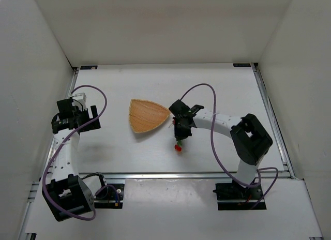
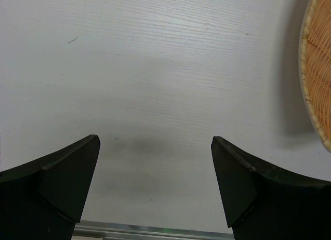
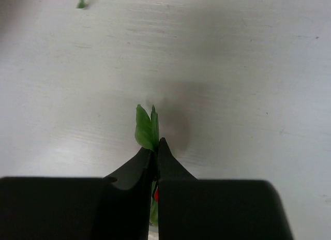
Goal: Place and organize the fake fruits in the fruit bowl
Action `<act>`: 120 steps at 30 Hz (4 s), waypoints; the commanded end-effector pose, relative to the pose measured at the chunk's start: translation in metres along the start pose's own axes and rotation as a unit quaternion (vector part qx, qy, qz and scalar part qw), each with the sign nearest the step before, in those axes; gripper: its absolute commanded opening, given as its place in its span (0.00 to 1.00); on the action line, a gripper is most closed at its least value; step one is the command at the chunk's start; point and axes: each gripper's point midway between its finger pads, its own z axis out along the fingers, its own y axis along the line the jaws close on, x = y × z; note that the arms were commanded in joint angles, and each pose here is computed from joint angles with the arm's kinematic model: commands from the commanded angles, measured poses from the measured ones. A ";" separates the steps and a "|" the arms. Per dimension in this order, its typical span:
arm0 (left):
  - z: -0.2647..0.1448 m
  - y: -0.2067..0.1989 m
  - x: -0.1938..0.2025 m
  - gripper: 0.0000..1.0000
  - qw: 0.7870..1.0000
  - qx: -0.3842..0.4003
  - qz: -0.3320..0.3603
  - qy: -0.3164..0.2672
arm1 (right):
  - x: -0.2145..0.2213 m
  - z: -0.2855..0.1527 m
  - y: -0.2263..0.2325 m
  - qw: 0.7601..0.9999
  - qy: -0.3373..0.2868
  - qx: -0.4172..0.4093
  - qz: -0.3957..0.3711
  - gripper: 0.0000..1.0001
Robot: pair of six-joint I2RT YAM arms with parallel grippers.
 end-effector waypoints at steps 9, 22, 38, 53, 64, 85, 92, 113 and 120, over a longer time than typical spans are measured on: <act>-0.001 -0.003 -0.008 1.00 1.000 0.006 0.007 -0.005 | -0.135 -0.101 0.127 0.976 -0.143 -0.151 -0.066 0.03; 0.000 -0.013 -0.024 1.00 0.999 0.005 0.046 0.003 | -0.171 -0.092 0.159 0.971 -0.148 -0.171 -0.079 0.78; 0.006 -0.015 -0.009 1.00 0.999 0.011 0.044 0.021 | -0.134 -0.021 0.020 0.966 -0.107 0.033 0.235 0.54; 0.005 -0.015 -0.006 1.00 0.999 0.011 0.044 0.021 | -0.111 0.028 0.008 0.942 -0.034 0.055 0.328 0.53; 0.005 -0.015 -0.006 1.00 0.999 0.011 0.044 0.021 | -0.105 0.040 -0.001 0.939 -0.023 0.071 0.337 0.23; -0.002 -0.056 0.048 1.00 0.899 0.032 0.435 0.051 | -0.158 -0.105 0.031 0.956 -0.262 0.026 0.133 0.02; 0.004 -0.043 0.081 1.00 0.895 0.025 0.437 0.080 | -0.170 -0.060 0.122 0.977 -0.192 -0.071 0.053 0.02; 0.005 -0.045 0.083 1.00 0.908 0.022 0.412 0.074 | -0.150 -0.147 0.115 0.960 -0.209 -0.173 -0.068 1.00; 0.005 -0.044 0.076 1.00 0.931 0.017 0.360 0.054 | -0.105 -0.152 -0.055 0.976 -0.201 -0.068 0.038 1.00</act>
